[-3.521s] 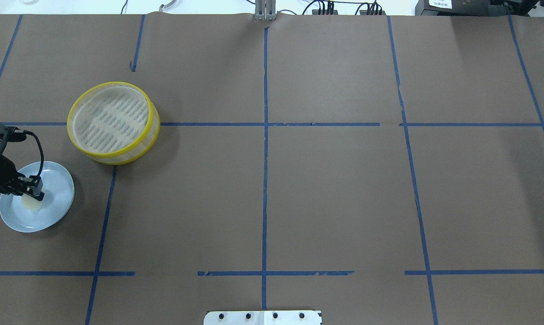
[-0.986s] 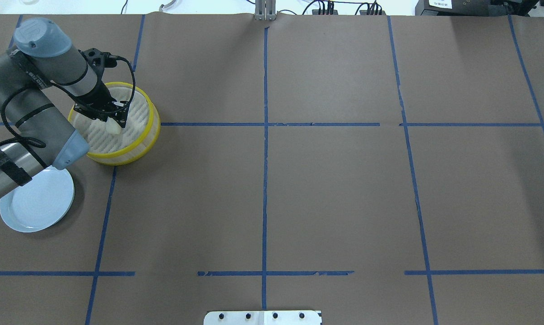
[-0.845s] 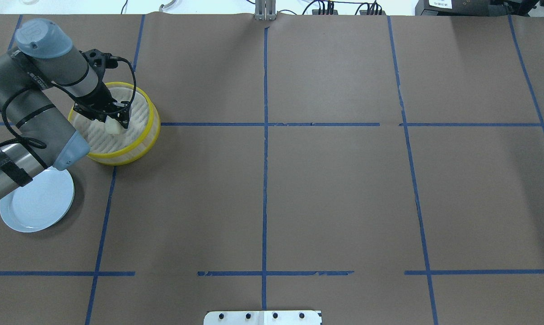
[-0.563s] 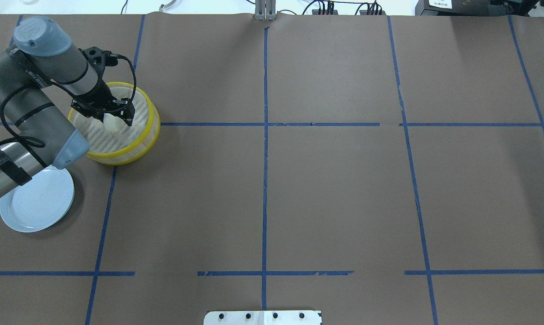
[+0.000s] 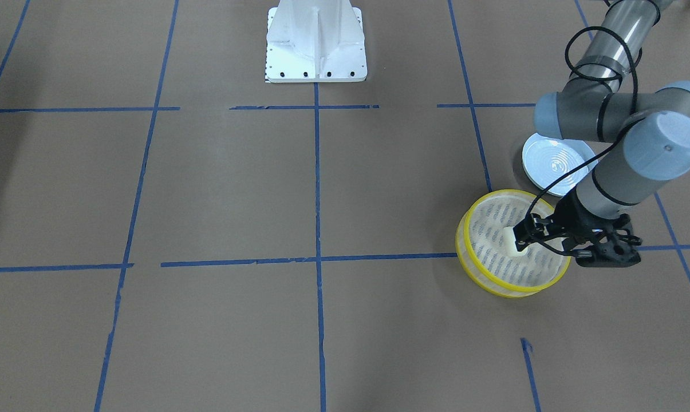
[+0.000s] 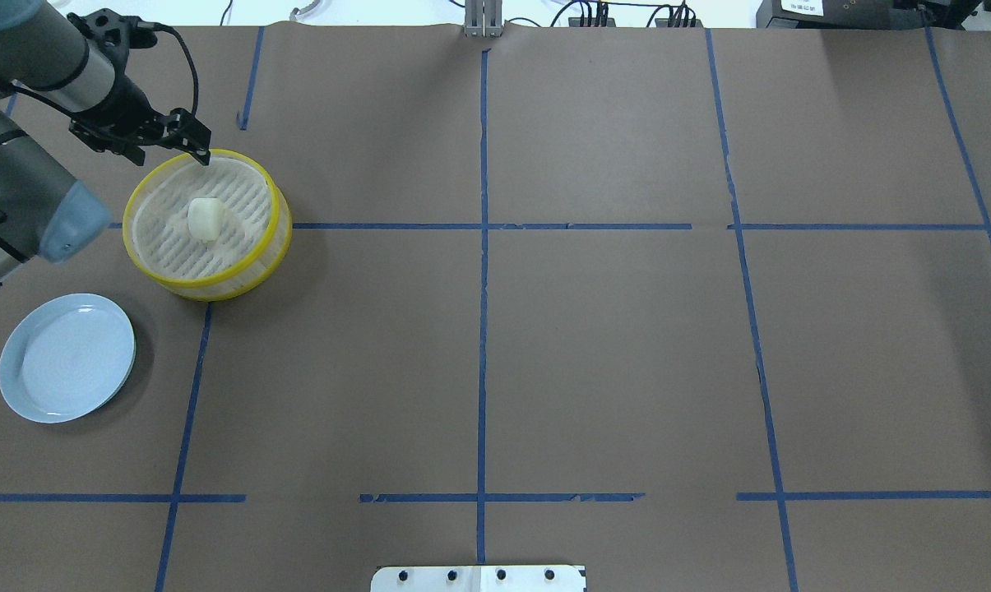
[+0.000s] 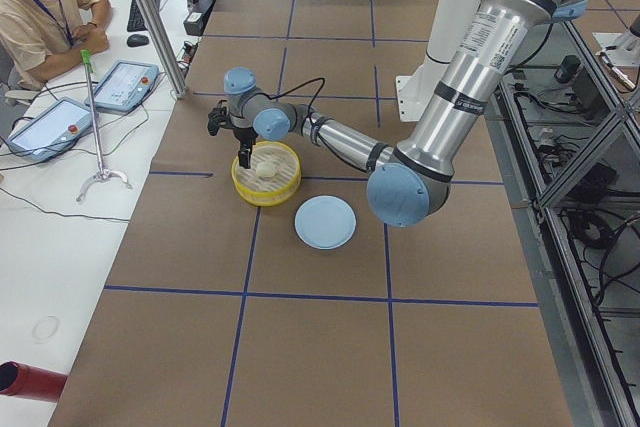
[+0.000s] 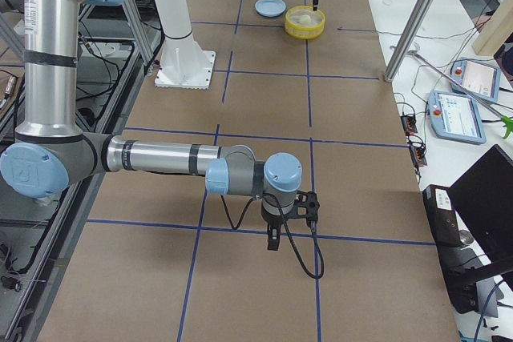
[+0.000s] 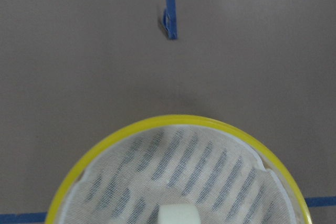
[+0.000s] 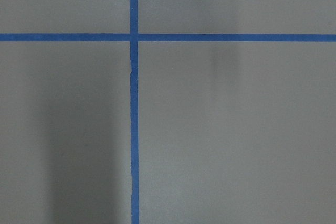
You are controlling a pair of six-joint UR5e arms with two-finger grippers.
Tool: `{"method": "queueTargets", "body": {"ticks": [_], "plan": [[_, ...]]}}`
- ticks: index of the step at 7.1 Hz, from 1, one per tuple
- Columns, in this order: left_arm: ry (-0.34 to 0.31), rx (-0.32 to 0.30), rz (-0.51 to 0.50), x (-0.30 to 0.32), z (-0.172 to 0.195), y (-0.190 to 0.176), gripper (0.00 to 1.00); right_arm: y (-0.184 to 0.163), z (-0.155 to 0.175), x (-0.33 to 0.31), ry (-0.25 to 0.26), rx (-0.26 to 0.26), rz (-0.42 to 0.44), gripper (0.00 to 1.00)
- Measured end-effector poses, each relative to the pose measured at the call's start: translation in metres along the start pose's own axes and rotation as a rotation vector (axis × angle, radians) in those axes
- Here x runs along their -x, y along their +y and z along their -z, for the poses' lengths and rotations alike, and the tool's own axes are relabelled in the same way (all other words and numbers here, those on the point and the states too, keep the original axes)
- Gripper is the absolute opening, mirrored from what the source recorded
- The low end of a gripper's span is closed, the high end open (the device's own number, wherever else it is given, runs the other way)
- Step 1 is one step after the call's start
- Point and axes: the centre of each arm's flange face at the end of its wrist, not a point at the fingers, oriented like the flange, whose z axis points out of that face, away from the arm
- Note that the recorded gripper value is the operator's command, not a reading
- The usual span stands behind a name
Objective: Place bun in steamer
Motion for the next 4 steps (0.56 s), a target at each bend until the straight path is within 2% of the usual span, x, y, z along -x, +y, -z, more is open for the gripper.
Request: {"method": "queueTargets", "body": {"ticks": [2,4], "plan": [[-0.029,-0.037,-0.084,0.08,0.035,0.011,0.99,0.0,0.0,0.0,0.0,0.0,0.0,1.0],[-0.09,-0.05,-0.18,0.187,0.064,0.032,0.99,0.0,0.0,0.0,0.0,0.0,0.0,1.0]]}}
